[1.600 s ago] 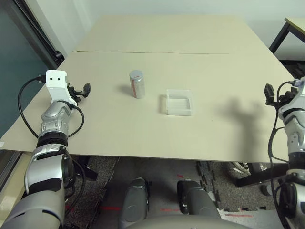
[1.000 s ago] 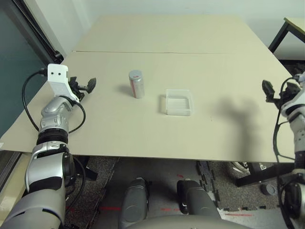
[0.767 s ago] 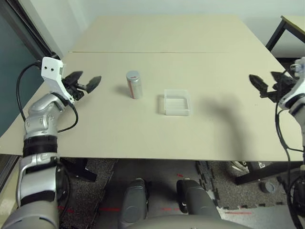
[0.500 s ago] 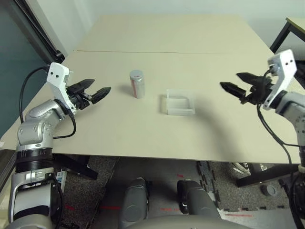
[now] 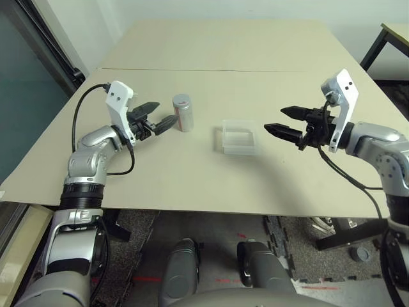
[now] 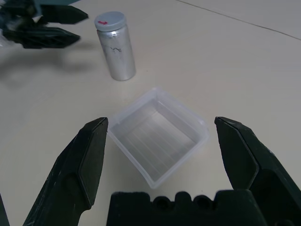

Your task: Pour the medicine from the bottle into the box.

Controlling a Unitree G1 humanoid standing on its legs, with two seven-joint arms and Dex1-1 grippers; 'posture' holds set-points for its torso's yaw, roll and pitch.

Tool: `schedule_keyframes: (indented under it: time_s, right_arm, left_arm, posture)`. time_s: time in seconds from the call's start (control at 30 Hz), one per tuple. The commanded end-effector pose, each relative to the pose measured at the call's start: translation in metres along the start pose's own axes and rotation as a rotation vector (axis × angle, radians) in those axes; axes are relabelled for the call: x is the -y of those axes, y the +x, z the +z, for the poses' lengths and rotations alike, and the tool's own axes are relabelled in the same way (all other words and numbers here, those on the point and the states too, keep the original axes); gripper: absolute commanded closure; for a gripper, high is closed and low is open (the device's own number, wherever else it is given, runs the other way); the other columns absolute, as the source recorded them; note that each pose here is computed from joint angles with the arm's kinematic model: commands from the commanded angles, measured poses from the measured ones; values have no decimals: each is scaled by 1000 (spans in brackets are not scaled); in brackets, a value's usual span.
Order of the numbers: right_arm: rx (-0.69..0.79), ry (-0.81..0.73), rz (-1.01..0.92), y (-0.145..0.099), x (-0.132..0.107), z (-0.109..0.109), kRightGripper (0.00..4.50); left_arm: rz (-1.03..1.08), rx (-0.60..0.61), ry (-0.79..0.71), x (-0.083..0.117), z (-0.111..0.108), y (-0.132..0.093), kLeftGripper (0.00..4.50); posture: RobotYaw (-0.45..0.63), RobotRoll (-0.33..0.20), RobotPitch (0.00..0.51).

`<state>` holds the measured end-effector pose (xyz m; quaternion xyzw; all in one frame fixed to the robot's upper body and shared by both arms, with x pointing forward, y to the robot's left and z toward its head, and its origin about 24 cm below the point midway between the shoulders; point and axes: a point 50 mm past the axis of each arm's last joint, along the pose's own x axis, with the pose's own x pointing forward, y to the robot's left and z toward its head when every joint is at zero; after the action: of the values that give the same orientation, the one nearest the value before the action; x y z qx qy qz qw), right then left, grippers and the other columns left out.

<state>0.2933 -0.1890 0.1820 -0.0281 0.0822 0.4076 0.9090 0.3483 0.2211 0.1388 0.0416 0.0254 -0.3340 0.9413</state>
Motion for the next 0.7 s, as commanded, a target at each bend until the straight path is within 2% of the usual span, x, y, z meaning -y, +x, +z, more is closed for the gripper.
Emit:
schedule_keyframes:
  time_s: [0.03,0.7]
  right_arm:
    - [-6,0,-1,1,-4,-2,0]
    - [66,18,-22,3,-15,9,0]
  left_arm:
    - [-4,-10,20,-1,-4,6,29]
    - [17,-39,-1,-7,-27,24,29]
  posture:
    - [-38,0,69]
    - [-114,0,71]
